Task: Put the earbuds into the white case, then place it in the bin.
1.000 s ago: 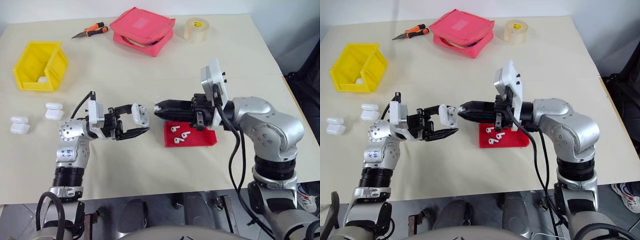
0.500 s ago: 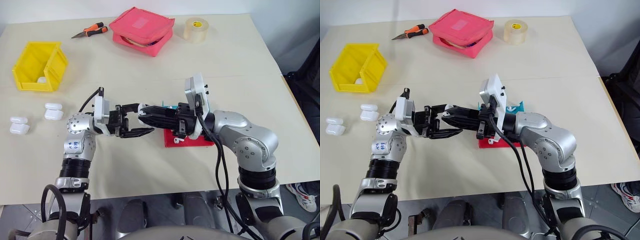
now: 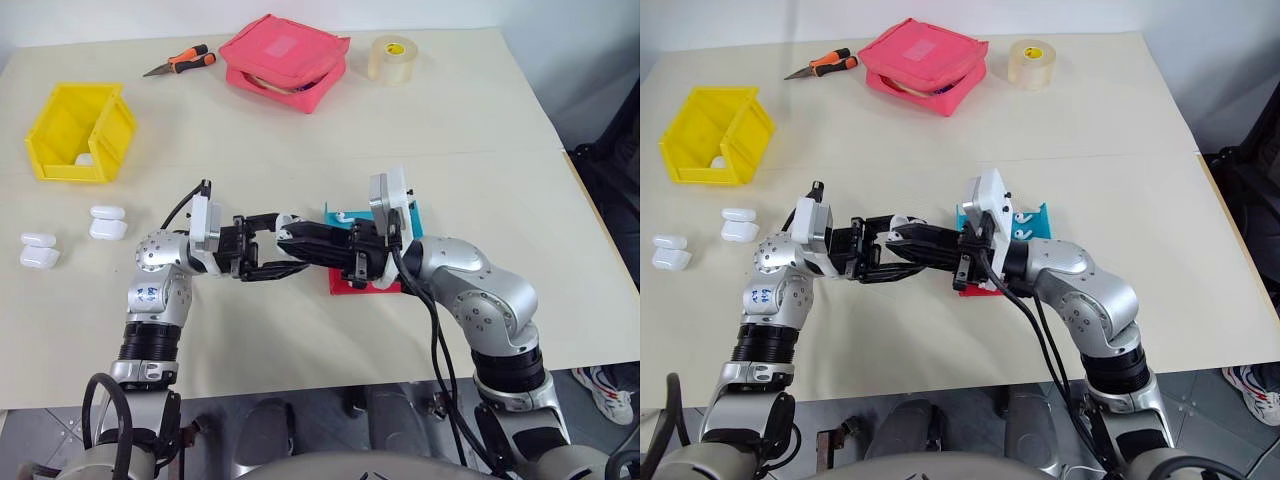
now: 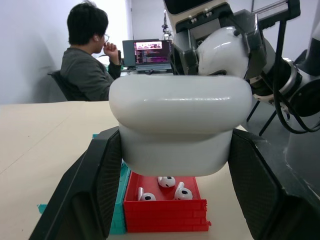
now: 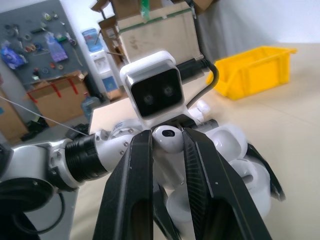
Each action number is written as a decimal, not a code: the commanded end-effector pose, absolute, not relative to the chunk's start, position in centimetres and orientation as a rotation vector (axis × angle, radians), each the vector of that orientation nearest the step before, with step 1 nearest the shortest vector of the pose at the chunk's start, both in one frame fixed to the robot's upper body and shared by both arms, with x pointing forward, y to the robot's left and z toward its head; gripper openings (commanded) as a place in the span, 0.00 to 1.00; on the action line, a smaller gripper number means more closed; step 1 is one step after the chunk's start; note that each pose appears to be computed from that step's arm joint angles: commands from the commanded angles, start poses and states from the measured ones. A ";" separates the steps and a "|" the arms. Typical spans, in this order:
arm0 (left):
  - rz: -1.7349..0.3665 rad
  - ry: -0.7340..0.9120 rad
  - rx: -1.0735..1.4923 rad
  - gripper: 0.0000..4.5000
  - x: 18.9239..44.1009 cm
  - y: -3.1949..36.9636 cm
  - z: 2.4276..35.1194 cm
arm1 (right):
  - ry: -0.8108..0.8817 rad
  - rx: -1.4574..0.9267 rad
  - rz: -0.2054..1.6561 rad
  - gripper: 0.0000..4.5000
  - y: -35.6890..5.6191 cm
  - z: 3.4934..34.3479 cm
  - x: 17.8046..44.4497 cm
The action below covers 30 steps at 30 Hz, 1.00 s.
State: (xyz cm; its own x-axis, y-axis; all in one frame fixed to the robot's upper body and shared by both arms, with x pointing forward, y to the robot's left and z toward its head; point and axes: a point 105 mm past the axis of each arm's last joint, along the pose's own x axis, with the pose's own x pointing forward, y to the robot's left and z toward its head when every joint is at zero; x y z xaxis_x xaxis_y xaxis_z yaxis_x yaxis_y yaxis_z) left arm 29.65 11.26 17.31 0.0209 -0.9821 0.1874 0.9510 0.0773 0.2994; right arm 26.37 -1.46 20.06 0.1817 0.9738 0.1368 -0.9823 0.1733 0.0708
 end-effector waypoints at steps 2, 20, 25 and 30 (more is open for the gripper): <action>-1.483 -0.525 0.112 0.62 29.2 11.4 19.9 | -0.004 0.131 1.343 0.11 -2.1 18.4 26.8; -1.455 -0.551 0.108 0.62 28.7 11.6 19.9 | 0.084 -0.023 1.221 0.11 -4.8 16.4 28.3; -1.441 -0.574 0.118 0.62 28.8 11.5 20.0 | 0.128 -0.043 1.213 0.11 -4.8 15.7 28.2; -1.429 -0.593 0.138 0.62 28.8 11.5 20.0 | 0.163 -0.022 1.189 0.11 -5.1 15.3 28.3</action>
State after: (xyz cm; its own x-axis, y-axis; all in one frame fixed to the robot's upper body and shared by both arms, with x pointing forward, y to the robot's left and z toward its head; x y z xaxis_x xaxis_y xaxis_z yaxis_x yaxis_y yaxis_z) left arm 29.50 10.51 16.48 0.0596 -0.9782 0.1990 0.9483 0.1177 0.2948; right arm 26.27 -2.57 19.38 0.2125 0.9765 0.0344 -0.9765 0.2135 -0.0279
